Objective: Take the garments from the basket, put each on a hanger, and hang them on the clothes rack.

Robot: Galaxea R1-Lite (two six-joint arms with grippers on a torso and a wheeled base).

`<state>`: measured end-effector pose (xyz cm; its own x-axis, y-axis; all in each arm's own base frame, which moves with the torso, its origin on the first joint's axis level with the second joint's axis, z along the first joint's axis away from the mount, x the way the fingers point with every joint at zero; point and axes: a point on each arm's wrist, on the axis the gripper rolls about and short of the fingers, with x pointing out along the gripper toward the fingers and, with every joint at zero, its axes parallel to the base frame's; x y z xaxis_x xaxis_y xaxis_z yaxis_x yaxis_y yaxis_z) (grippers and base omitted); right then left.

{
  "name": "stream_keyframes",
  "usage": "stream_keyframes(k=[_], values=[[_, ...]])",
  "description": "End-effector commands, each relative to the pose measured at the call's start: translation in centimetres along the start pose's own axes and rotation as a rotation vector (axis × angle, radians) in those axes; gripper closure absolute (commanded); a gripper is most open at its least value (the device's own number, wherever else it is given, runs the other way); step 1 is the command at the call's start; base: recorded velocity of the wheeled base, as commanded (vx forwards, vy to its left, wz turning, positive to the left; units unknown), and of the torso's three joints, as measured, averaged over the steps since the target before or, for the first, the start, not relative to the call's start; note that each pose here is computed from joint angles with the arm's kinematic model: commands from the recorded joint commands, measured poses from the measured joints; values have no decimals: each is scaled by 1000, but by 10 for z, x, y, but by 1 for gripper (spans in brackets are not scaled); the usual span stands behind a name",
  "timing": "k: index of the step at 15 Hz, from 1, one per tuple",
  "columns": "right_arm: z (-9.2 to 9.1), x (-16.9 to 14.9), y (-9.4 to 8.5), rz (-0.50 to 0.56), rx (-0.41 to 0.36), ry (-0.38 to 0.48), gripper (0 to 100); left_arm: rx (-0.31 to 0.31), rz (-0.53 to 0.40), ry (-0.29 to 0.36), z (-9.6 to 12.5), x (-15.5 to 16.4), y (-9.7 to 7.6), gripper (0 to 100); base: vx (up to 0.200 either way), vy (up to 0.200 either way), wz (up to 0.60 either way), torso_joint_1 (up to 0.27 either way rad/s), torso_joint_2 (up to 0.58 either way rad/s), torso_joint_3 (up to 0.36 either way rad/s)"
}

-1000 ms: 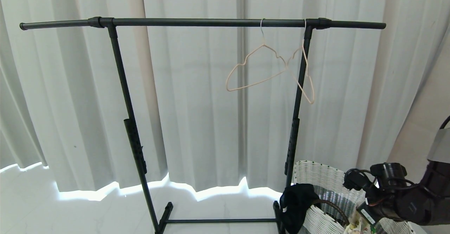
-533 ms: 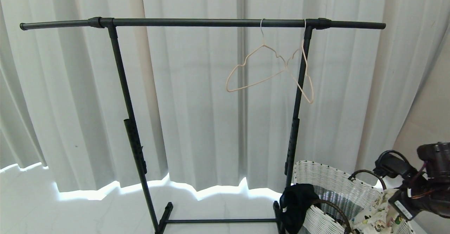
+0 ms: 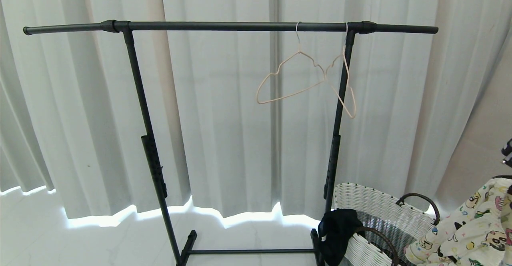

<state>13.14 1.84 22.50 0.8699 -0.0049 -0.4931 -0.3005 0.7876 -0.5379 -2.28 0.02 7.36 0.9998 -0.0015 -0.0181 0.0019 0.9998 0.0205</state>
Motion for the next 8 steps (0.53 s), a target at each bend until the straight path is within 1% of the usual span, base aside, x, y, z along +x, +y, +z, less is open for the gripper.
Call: stream_keyframes(k=[1,6,8], values=[[2,-12,-1,-16,-2,-51,100,1,-2,2,0,0,0,0,-200,0,0,2,2,12],[9,-15,8,41,-42,-104,100,-2,0,0,0,0,0,0,-200,0,0,-1,0,0],[23,-16,9,80,-63,-152,100,-4,0,2,0,0,0,0,0,0,0,0,0,0]])
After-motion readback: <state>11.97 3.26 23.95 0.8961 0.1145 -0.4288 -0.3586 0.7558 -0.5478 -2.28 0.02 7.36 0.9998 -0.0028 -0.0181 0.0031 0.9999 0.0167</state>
